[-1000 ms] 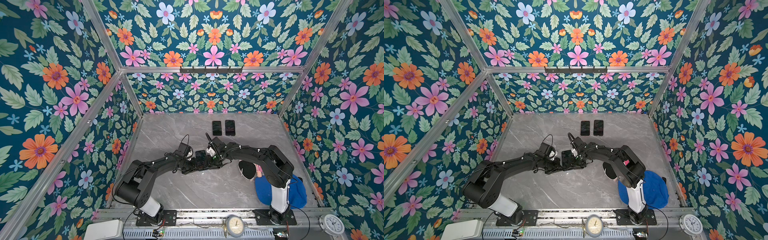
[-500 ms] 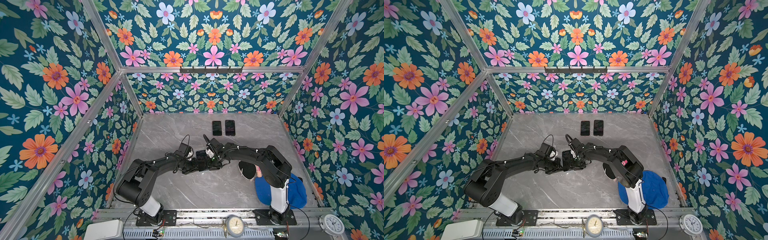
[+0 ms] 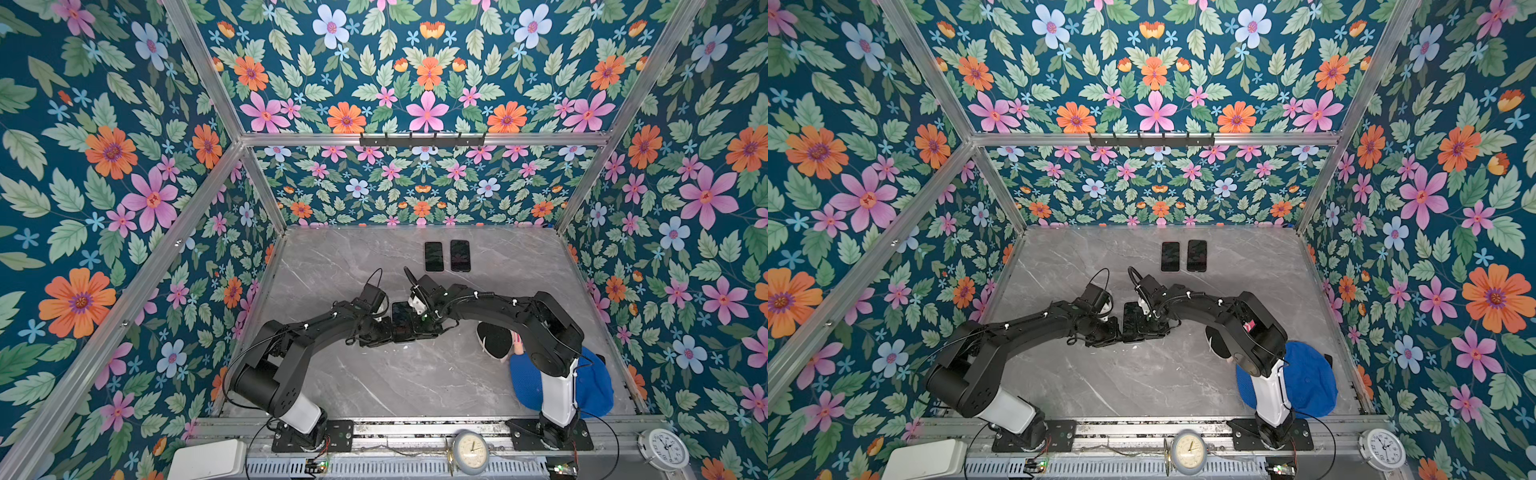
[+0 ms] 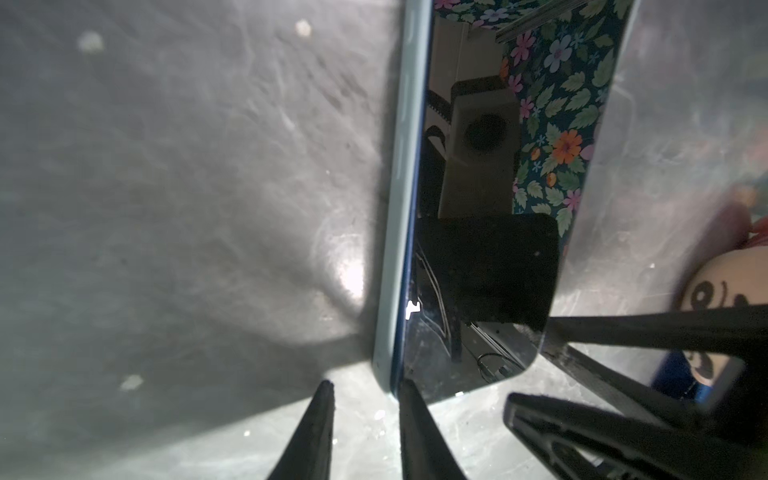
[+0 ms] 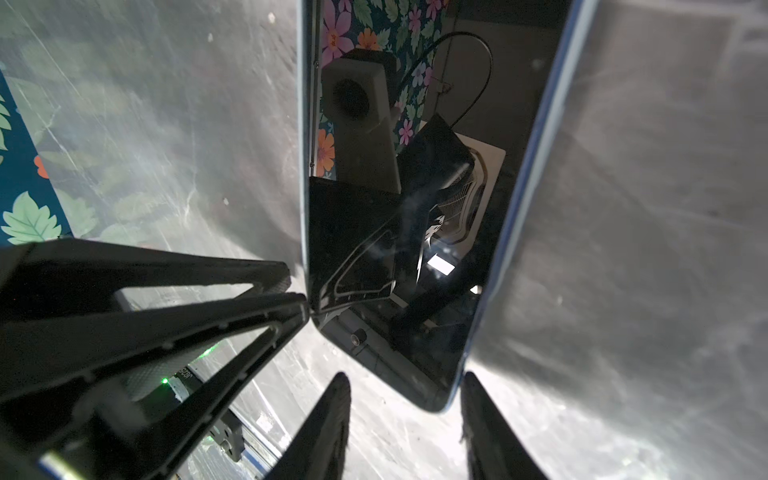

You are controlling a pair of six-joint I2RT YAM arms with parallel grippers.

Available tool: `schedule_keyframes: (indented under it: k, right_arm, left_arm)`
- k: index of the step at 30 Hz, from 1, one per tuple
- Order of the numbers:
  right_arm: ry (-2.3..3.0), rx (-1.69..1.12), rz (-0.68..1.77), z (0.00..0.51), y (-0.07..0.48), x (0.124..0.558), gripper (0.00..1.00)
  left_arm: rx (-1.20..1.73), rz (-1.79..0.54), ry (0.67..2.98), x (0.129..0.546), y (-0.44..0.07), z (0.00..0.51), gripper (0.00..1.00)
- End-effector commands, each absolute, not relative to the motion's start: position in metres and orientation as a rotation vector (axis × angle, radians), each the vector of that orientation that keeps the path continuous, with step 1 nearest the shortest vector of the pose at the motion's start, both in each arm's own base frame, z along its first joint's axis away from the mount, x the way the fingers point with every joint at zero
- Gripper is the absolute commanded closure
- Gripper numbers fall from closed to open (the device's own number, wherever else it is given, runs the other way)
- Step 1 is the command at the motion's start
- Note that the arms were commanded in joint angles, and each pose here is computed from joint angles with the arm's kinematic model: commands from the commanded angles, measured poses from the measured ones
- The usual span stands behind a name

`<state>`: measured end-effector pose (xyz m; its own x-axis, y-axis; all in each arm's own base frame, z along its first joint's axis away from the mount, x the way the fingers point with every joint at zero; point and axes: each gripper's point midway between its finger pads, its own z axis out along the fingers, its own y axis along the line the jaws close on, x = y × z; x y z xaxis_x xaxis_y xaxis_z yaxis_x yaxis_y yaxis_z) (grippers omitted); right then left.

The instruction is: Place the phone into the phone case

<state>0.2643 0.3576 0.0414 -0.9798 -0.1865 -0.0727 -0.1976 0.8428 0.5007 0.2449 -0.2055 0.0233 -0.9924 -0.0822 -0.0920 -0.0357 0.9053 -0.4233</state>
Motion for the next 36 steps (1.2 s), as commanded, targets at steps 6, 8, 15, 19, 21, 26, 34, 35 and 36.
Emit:
schedule_keyframes:
  k: [6,8,15,19,21,26,34,35,36]
  right_arm:
    - [2.980,-0.319,0.844,0.046,0.361,0.264,0.56]
    - [2.980,-0.317,0.842,0.046,0.360,0.265,0.58]
    - [2.990,-0.291,0.755,0.047,0.348,0.264,0.67]
    - [3.001,-0.280,0.721,0.045,0.344,0.264,0.73]
    - [3.004,-0.276,0.719,0.044,0.344,0.264,0.75]
    - [3.016,-0.273,0.717,0.042,0.343,0.263,0.76]
    - [3.031,-0.271,0.752,0.036,0.349,0.262,0.81]
    - [3.034,-0.273,0.754,0.035,0.350,0.261,0.81]
    - [3.035,-0.274,0.760,0.035,0.351,0.261,0.82]
  left_arm:
    - [-0.071,-0.639,2.994,0.239,-0.205,0.010,0.80]
    - [-0.072,-0.638,2.998,0.238,-0.205,0.008,0.82]
    - [-0.081,-0.655,2.974,0.240,-0.205,0.011,0.82]
    - [-0.090,-0.701,2.960,0.241,-0.210,0.011,0.82]
    - [-0.090,-0.713,2.959,0.240,-0.211,0.010,0.82]
    - [-0.091,-0.734,2.951,0.240,-0.213,0.012,0.83]
    - [-0.093,-0.771,2.944,0.240,-0.217,0.011,0.85]
    - [-0.094,-0.776,2.942,0.240,-0.218,0.011,0.85]
    - [-0.094,-0.785,2.937,0.240,-0.218,0.012,0.86]
